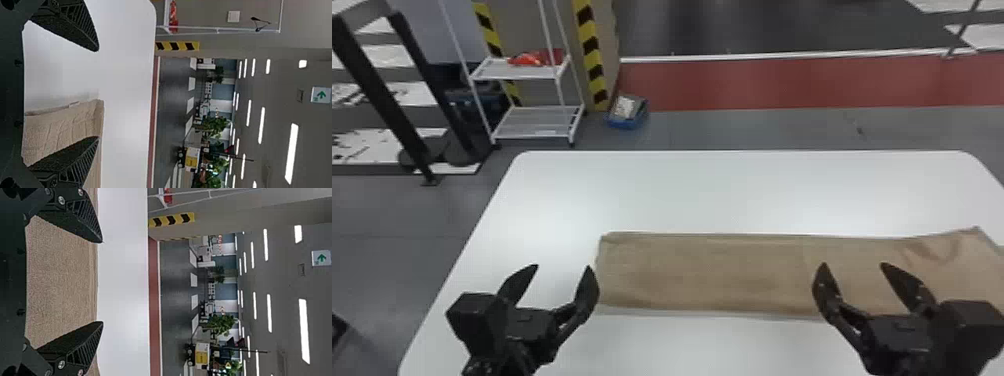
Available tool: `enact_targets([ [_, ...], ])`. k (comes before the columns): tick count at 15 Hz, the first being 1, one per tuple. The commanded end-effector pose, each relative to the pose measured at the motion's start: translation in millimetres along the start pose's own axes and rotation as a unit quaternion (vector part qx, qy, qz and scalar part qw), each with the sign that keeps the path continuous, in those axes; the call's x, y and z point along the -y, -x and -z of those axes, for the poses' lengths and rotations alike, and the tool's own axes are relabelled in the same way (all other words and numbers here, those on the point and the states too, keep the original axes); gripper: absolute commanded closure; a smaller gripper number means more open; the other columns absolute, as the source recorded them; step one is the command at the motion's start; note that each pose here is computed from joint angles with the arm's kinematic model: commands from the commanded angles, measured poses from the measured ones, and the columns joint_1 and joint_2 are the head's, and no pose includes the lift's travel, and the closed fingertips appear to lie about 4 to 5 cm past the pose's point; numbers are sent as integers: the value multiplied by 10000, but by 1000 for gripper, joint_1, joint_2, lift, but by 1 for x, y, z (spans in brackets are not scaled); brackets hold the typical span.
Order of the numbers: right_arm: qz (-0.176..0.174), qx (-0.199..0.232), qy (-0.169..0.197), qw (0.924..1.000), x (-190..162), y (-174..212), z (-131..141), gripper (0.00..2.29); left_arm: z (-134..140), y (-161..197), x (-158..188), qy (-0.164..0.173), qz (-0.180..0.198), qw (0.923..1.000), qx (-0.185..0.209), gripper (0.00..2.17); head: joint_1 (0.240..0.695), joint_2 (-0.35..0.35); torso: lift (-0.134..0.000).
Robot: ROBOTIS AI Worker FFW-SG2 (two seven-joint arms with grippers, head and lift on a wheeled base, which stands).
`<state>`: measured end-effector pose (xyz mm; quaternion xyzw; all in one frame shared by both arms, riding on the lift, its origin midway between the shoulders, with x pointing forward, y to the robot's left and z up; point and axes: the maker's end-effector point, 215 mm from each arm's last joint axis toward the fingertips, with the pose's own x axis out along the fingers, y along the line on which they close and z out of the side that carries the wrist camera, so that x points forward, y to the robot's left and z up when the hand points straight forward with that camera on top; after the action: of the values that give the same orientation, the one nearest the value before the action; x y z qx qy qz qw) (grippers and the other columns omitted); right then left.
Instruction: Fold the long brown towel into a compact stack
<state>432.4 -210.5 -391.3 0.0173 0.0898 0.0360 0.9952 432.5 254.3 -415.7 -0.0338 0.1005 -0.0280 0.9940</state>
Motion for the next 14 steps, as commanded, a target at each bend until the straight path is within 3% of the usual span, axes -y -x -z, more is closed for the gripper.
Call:
enact_targets([
  [1, 27, -25, -34, 10000, 2, -1, 3, 157, 12, -16, 12, 95, 137, 9992, -373, 80, 695, 62, -92],
  [6, 26, -62, -60, 10000, 2, -3, 8, 157, 28, -45, 24, 252, 298, 9931, -1106, 80, 695, 23, -92],
  [9, 11, -62, -72, 10000, 0, -6, 9, 157, 64, -46, 26, 426, 325, 9790, -1965, 80, 695, 16, -92],
  [14, 4, -92, -84, 9999, 0, -9, 13, 157, 84, -45, 28, 523, 363, 9710, -2304, 93, 695, 14, -92],
])
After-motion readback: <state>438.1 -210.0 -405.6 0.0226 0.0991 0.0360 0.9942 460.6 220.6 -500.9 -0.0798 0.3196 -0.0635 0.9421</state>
